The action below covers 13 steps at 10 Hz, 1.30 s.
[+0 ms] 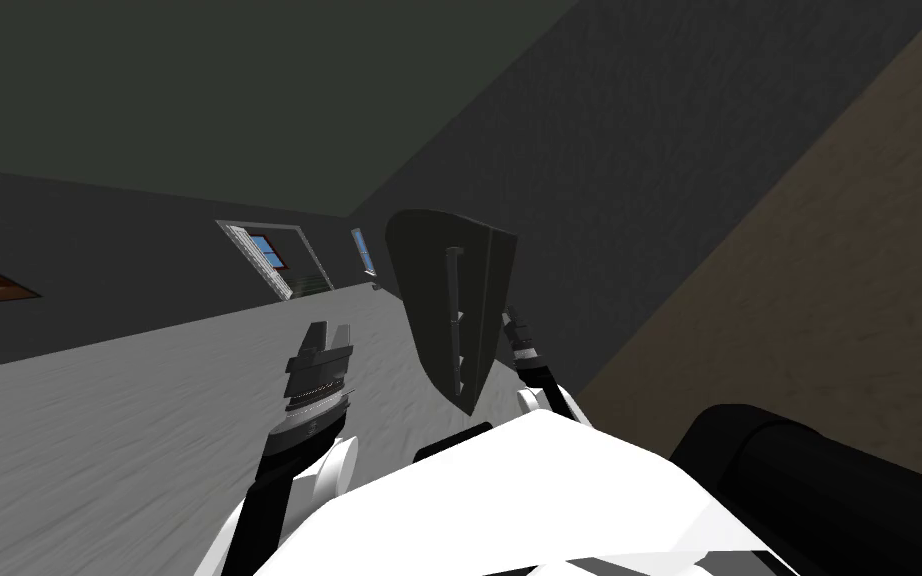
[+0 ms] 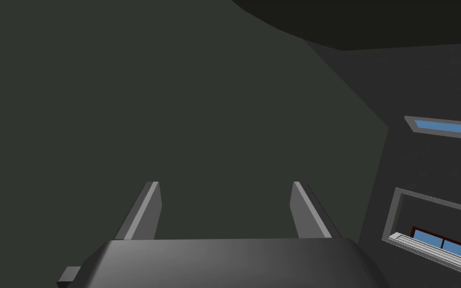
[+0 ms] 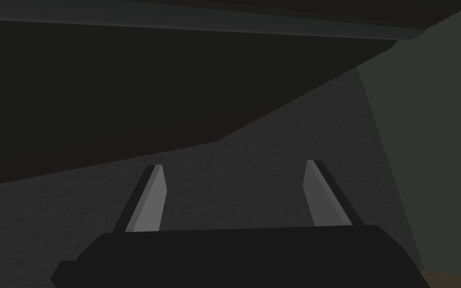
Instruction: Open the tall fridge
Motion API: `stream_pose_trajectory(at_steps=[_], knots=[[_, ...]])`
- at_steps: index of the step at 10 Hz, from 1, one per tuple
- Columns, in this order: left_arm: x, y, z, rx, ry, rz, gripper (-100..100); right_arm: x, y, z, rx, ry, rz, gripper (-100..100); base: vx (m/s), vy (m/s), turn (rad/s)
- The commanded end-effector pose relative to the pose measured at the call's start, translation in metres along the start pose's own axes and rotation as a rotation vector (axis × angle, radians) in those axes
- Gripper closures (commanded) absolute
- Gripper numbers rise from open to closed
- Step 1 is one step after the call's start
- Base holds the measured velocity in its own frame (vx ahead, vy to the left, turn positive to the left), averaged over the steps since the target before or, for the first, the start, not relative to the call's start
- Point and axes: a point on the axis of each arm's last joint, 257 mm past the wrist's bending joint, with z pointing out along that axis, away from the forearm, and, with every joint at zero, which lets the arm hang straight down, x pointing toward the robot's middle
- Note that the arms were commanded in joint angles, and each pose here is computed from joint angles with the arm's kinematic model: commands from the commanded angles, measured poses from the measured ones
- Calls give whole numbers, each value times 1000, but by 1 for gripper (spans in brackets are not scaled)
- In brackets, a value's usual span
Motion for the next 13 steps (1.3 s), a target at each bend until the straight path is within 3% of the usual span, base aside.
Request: stream_pose_trajectory(at_steps=[1, 9, 10, 13], knots=[[0, 0, 0, 0, 0, 0, 0, 0, 0, 0, 0, 0, 0, 0, 0, 0, 0], [0, 0, 0, 0, 0, 0, 0, 0, 0, 0, 0, 0, 0, 0, 0, 0, 0], [0, 0, 0, 0, 0, 0, 0, 3, -1, 0, 0, 30, -25, -100, 8, 13, -23], [0, 0, 0, 0, 0, 0, 0, 11, -5, 1, 2, 102, -98, -100, 6, 47, -52]])
